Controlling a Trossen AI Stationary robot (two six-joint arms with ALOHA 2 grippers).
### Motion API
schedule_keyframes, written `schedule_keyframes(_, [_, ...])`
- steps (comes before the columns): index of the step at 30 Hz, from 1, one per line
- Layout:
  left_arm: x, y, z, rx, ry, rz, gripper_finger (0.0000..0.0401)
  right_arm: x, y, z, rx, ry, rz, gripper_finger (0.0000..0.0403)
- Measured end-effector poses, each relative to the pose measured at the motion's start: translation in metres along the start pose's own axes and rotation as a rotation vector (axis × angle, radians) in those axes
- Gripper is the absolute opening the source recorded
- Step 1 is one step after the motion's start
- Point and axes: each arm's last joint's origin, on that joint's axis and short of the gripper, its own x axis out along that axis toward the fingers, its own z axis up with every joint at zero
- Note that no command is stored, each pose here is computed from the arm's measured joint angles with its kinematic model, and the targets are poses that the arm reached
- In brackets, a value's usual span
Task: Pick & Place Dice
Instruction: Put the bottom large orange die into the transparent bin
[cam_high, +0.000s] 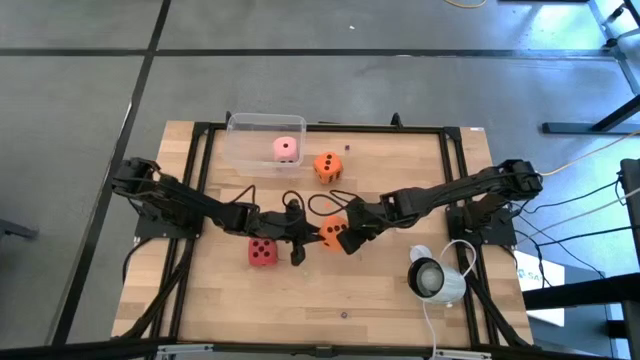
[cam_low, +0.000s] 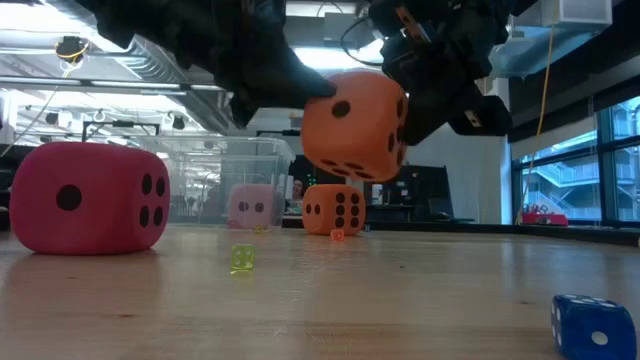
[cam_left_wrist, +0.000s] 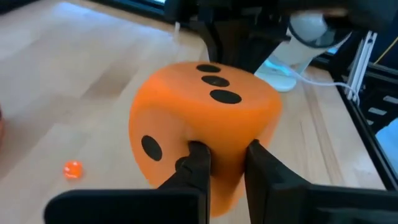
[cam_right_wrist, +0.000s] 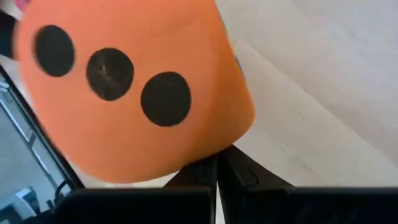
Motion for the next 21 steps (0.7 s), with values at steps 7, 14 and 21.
schedule_keyframes(7, [-0.002, 0.004, 0.0, -0.012, 0.047, -0.005, 0.0019, -0.001, 0.001, 0.001, 0.01, -0.022, 0.013, 0.0])
schedule_keyframes(14, [-0.001, 0.004, -0.005, -0.016, 0.082, 0.0, 0.001, 0.0, 0.001, 0.001, 0.025, -0.025, 0.004, 0.0])
schedule_keyframes(21, [0.003, 0.006, -0.013, -0.014, 0.124, 0.01, 0.0005, 0.022, -0.001, -0.001, 0.029, 0.032, -0.02, 0.0])
